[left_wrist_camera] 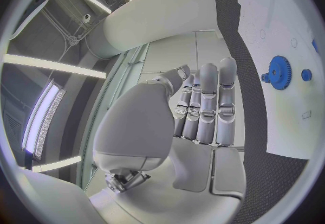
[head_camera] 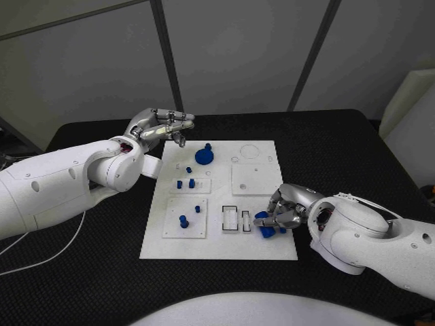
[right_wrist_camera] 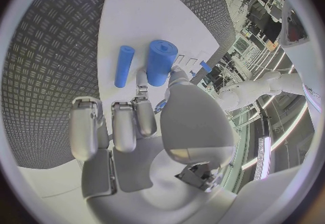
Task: Assemble the parts on the task board
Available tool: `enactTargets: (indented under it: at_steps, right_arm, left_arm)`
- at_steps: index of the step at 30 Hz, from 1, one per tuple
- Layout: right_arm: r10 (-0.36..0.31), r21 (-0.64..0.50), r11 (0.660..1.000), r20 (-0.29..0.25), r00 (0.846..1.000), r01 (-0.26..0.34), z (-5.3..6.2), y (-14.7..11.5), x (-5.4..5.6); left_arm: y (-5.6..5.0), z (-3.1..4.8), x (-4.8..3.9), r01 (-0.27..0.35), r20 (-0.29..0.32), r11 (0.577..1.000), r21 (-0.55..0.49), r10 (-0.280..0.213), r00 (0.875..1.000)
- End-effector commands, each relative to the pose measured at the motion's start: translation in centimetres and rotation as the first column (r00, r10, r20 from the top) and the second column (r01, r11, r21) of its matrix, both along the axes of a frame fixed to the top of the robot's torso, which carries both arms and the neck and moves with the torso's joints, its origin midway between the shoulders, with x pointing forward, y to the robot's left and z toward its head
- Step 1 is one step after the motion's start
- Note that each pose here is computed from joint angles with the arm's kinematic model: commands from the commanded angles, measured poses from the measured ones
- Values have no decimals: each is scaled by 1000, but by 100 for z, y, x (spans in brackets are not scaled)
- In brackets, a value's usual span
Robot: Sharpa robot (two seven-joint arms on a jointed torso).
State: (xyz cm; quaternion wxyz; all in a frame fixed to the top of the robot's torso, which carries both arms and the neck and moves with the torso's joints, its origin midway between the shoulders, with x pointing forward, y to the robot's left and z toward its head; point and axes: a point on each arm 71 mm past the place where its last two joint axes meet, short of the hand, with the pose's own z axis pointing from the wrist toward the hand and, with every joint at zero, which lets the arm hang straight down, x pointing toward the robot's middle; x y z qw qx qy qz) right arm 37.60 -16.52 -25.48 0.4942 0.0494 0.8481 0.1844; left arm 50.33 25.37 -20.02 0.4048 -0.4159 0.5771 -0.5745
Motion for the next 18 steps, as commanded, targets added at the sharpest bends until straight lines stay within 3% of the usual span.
enactTargets:
  at_steps: [1, 18]
  right_arm:
    - [-13, 3, 1000, -39, 999, 13, -69, -14, -48]
    - [-99, 229, 969, 23, 995, 92, 126, 32, -141]
  left_arm:
    - [-13, 17, -2, 11, 7, 1000, -12, -11, 1000]
    - [-28, 13, 5, 12, 6, 1000, -13, -12, 1000]
